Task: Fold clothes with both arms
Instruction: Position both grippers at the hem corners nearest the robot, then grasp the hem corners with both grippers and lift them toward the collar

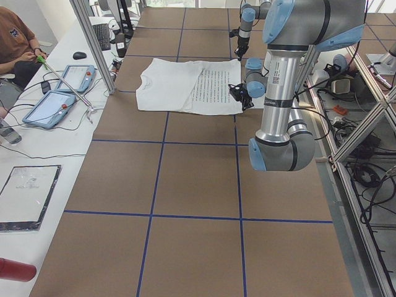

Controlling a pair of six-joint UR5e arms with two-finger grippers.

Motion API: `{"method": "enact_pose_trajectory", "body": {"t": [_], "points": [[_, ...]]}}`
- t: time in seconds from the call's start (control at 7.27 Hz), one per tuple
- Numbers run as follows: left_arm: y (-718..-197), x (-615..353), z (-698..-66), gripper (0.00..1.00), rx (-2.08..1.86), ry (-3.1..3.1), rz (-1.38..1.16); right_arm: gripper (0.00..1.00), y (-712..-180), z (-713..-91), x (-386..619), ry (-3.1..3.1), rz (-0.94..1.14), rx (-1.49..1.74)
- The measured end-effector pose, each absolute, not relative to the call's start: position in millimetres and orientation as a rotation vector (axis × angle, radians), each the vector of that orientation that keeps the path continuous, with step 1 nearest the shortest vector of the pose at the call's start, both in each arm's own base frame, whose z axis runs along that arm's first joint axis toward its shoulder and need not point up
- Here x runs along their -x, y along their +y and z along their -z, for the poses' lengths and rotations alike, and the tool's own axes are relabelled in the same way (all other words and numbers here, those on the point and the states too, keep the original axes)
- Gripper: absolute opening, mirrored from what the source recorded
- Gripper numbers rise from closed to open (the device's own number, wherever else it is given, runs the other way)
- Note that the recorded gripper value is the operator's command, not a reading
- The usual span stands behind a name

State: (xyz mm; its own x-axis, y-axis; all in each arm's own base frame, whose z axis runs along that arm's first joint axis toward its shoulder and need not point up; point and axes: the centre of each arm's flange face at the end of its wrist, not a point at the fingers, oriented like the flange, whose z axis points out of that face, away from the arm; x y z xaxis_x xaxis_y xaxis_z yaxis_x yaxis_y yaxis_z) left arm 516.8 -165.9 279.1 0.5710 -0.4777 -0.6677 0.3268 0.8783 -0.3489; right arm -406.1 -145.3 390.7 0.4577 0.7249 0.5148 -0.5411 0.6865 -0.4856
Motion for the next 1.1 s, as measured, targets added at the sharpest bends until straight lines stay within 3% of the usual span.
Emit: {"method": "enact_pose_trajectory", "body": {"t": [1.1], "points": [[-159,-450,-255,0.0,0.224,0.887,0.505,0.0,-139,-335,379,-0.836,-0.767,0.307]]}}
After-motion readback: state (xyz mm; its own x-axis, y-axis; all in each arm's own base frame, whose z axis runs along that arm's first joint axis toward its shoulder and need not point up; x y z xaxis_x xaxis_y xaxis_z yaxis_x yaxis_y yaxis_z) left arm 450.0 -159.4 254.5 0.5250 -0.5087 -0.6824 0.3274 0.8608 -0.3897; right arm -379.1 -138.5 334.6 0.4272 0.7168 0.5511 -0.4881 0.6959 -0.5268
